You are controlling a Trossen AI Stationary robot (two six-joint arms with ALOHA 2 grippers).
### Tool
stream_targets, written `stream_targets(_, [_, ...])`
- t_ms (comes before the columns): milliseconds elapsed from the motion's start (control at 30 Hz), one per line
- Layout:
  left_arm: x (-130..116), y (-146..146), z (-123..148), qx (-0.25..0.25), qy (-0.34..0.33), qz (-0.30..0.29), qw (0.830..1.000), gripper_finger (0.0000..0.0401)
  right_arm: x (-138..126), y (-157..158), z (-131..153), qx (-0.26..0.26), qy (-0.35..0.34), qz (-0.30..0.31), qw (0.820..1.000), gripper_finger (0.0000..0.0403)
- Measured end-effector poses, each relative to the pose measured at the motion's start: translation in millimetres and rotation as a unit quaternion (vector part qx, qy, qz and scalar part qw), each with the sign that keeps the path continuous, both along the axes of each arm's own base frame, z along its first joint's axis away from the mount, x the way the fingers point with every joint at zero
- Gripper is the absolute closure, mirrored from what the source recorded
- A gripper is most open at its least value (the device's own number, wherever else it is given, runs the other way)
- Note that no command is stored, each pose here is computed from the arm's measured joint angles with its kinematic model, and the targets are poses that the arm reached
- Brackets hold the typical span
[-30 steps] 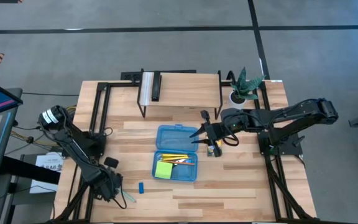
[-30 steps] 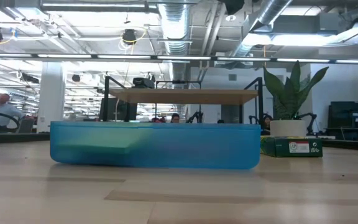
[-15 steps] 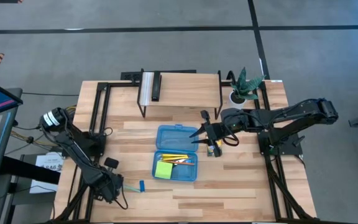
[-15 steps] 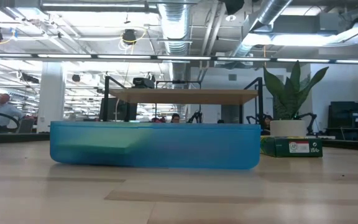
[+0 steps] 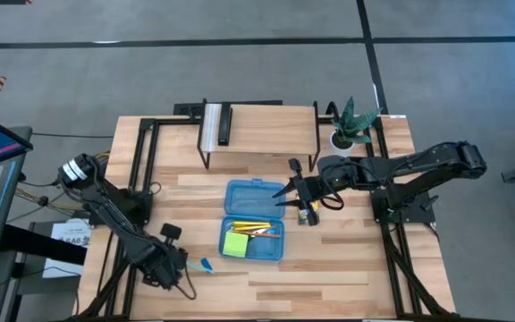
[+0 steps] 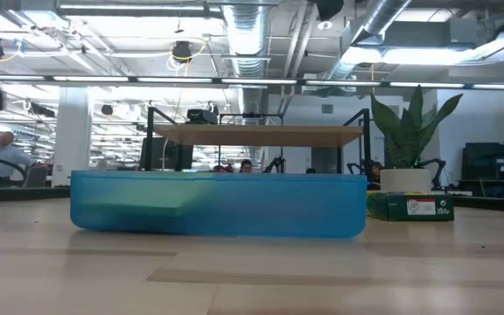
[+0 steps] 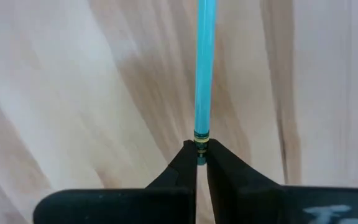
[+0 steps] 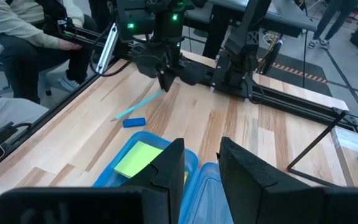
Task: Pack school essentials
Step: Put the blue pencil into the blue supply box
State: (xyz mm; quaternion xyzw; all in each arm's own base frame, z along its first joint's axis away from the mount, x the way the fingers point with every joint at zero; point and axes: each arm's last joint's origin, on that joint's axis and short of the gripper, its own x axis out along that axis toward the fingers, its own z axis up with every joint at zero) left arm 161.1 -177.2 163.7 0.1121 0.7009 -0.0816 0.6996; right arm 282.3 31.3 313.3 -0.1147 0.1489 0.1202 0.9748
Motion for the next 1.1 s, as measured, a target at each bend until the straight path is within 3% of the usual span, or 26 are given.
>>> stream_targets(300, [61.0, 18.9, 27.7, -0.058, -0.108, 0.049, 0.991, 0.0401, 0.1, 0.1, 0.3, 0.0, -0.002, 0.0, 1.0, 0.0283])
stream_targets(600, [122.3, 69.8, 59.8, -0.084, -0.206, 0.066, 0.973, 0.0401, -0.1, 0.0, -0.4, 0.0, 0.002, 0.0, 1.0, 0.0283])
stream_targets(867, [154.3, 107.6, 35.3, -0.089, -0.146, 0.054, 0.984, 0.0401, -0.5, 0.0, -1.4, -0.001, 0.007, 0.0, 1.0, 0.0283])
stream_targets(1100, [159.3, 121.7, 9.3, -0.084, -0.067, 0.069, 0.992, 0.0401, -0.8, -0.2, -2.3, -0.002, 0.012, 0.0, 1.0, 0.0283])
